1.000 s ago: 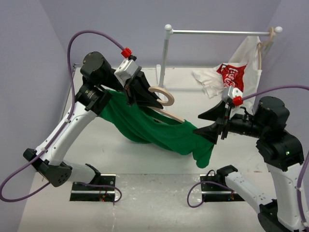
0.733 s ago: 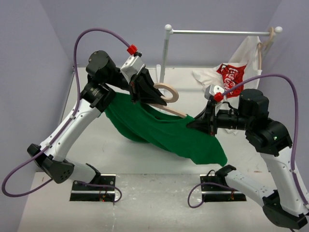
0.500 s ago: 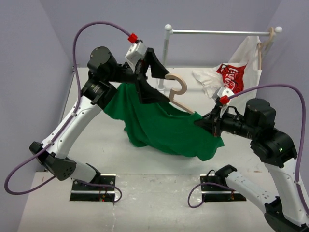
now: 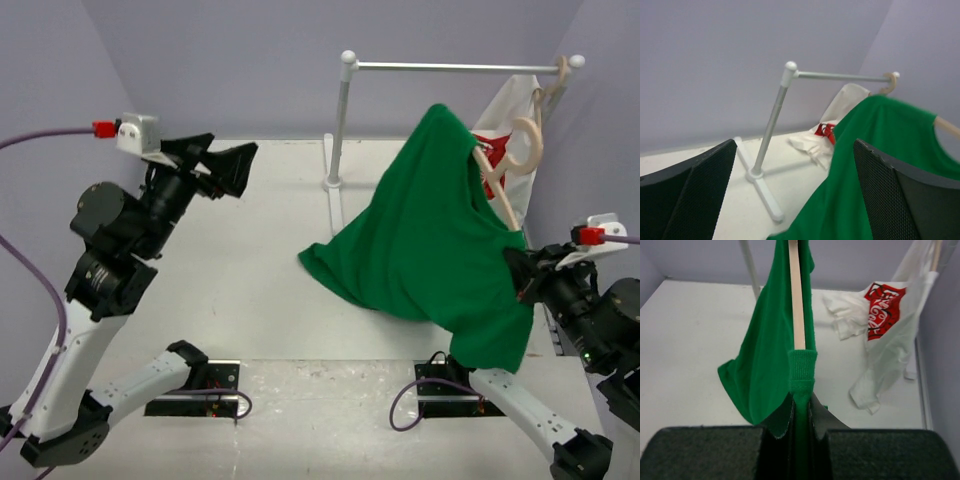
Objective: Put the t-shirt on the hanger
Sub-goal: Place the hanger at the clothesline.
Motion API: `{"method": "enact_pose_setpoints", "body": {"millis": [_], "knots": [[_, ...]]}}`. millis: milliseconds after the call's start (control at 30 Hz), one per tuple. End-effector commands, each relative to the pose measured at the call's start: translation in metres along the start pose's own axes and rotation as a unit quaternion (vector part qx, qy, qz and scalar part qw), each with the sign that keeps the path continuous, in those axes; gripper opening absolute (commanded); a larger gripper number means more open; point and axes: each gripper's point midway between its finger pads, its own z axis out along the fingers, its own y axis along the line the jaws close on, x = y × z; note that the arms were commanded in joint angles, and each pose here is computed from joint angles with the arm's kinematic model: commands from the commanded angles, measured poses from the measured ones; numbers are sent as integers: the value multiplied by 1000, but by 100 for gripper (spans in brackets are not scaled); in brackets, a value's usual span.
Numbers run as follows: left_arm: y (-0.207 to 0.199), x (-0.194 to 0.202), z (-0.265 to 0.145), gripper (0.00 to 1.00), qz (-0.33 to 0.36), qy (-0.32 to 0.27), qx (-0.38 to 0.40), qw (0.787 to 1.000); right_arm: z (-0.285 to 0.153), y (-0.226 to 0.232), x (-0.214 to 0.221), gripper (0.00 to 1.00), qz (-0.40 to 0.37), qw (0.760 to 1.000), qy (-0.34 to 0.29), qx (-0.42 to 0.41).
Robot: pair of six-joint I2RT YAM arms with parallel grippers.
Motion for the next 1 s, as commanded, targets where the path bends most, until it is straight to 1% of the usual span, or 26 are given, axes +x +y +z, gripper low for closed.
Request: {"method": "enact_pose_setpoints", "body": {"millis": [0, 33, 67, 100, 133, 167, 200, 267, 300, 367, 433, 533, 633, 700, 900, 967], "knots": [[37, 55, -19, 100, 55, 62, -56, 995, 10, -41, -24, 0, -12, 991, -4, 134], [43, 80, -25, 100, 64, 87, -50, 993, 22, -39, -23, 0, -17, 990, 9, 139], [41, 92, -34, 100, 79, 98, -29, 992, 42, -36, -21, 0, -24, 989, 27, 146], [45, 116, -41, 100, 89, 122, -20, 988, 59, -35, -14, 0, -30, 987, 43, 154], [44, 121, -45, 100, 94, 127, -9, 987, 69, -35, -18, 0, -26, 986, 36, 159], [46, 138, -52, 100, 96, 147, -2, 984, 89, -32, -16, 0, -19, 987, 35, 158], [48, 156, -60, 100, 97, 170, 5, 981, 113, -29, -13, 0, -3, 989, 33, 144], [51, 173, -73, 100, 97, 197, 11, 975, 150, -30, -12, 0, 38, 991, 28, 122], [54, 184, -78, 100, 98, 210, 9, 973, 162, -31, -11, 0, 45, 991, 27, 122], [60, 192, -85, 100, 108, 218, 5, 970, 187, -30, -16, 0, 60, 991, 16, 119], [71, 210, -91, 100, 116, 230, -7, 966, 201, -25, -28, 0, 81, 991, -6, 108], [88, 219, -94, 100, 122, 212, -42, 969, 218, -21, -53, 0, 94, 990, -48, 95], [91, 233, -99, 100, 111, 212, -40, 970, 233, -16, -69, 0, 96, 990, -71, 77], [87, 235, -100, 100, 108, 213, -28, 971, 238, -15, -75, 0, 97, 990, -79, 68], [84, 234, -104, 100, 103, 206, -20, 973, 266, -23, -51, 0, 111, 990, -51, 66], [84, 234, -105, 100, 102, 205, -18, 973, 278, -27, -47, 0, 113, 990, -50, 69]]}}
